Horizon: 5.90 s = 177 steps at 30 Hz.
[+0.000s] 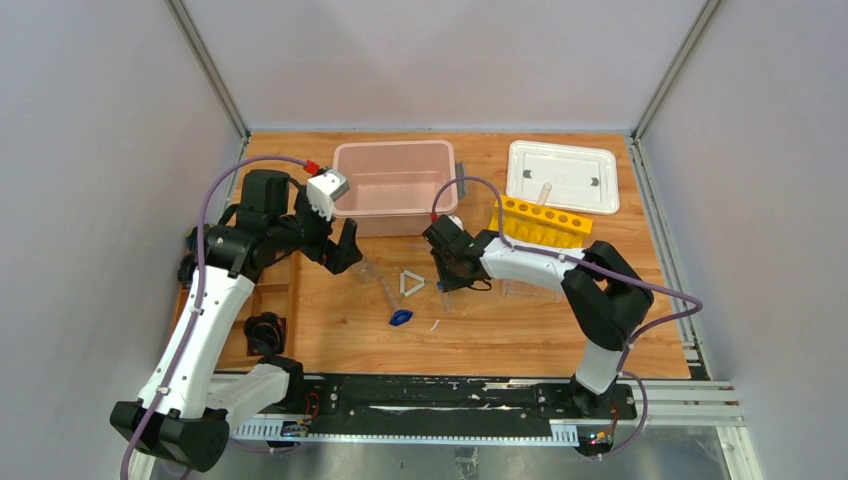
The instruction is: Organize the chemistry lab equipment
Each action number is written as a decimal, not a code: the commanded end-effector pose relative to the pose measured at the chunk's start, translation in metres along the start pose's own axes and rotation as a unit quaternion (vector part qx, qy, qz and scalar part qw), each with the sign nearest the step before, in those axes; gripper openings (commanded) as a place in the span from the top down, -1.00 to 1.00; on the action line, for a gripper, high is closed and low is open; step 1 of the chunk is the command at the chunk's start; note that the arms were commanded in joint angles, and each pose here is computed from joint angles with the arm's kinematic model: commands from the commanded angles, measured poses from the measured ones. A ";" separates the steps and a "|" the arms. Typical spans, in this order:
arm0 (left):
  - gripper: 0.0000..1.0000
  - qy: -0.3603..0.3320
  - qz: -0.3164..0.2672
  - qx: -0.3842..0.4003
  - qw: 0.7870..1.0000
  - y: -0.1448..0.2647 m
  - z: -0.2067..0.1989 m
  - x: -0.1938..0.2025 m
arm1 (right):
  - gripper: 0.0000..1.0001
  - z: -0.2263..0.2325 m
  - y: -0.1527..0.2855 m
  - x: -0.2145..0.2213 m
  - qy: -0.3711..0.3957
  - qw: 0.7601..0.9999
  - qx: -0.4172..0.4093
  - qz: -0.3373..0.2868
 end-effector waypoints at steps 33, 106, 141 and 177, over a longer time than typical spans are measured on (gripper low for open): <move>-1.00 -0.007 -0.043 -0.015 0.999 0.018 -0.006 -0.023 | 1.00 -0.002 0.104 -0.049 -0.039 0.991 -0.019 -0.129; 1.00 -0.090 -0.031 0.149 0.984 0.012 -0.037 0.005 | -0.15 0.124 0.252 -0.157 0.013 0.917 -0.310 -0.251; -1.00 -0.108 0.000 0.064 0.992 0.004 -0.011 0.020 | 1.00 0.062 0.215 -0.128 0.012 0.960 -0.163 -0.226; -1.00 -0.097 0.018 0.024 0.995 0.000 0.001 0.025 | 1.00 -0.183 0.112 0.029 -0.147 0.946 0.255 -0.135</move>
Point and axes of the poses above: each gripper's point midway between its finger pads, its own y axis back along the fingers, its own z axis along the line the jaws close on, x = y × z, the point moved 5 cm from there along y, back along the fingers, and after that the axes turned 10 degrees about y, right-handed, at the moved point
